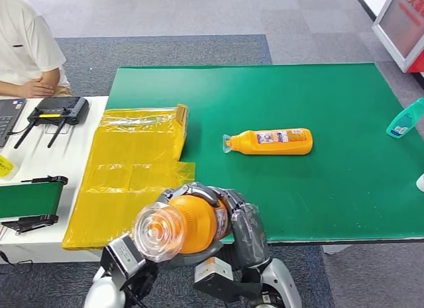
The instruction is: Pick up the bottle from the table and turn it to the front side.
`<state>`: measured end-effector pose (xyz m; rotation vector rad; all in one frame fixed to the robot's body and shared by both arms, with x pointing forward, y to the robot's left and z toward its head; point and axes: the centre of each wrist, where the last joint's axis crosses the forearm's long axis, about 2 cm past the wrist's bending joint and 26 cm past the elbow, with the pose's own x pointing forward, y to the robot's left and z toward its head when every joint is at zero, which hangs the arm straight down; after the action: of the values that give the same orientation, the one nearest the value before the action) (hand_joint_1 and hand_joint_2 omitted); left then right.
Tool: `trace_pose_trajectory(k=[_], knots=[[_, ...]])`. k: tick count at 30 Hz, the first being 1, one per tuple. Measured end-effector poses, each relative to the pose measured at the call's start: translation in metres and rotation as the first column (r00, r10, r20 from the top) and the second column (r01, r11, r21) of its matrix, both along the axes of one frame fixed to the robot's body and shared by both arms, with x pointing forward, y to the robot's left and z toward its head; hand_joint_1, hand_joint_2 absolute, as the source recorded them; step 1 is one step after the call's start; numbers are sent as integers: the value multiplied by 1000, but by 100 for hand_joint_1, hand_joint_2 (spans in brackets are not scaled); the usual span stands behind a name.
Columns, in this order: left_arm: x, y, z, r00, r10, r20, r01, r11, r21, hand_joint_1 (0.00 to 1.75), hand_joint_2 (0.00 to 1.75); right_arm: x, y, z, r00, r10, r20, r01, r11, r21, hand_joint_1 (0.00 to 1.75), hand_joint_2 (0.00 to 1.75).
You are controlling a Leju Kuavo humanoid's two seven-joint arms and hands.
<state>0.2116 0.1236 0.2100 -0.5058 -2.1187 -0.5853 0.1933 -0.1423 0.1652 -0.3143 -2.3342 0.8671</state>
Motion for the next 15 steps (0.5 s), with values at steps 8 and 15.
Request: trace_pose_trajectory(k=[8, 15], knots=[[0, -1, 0, 1000, 15, -1, -15, 1000, -3, 175, 175, -1, 0, -1, 1000, 3, -16, -3, 1000, 7, 100, 175], [-9, 15, -9, 978, 206, 33, -207, 978, 37, 175, 175, -6, -5, -11, 967, 55, -250, -25, 992, 121, 0, 175]])
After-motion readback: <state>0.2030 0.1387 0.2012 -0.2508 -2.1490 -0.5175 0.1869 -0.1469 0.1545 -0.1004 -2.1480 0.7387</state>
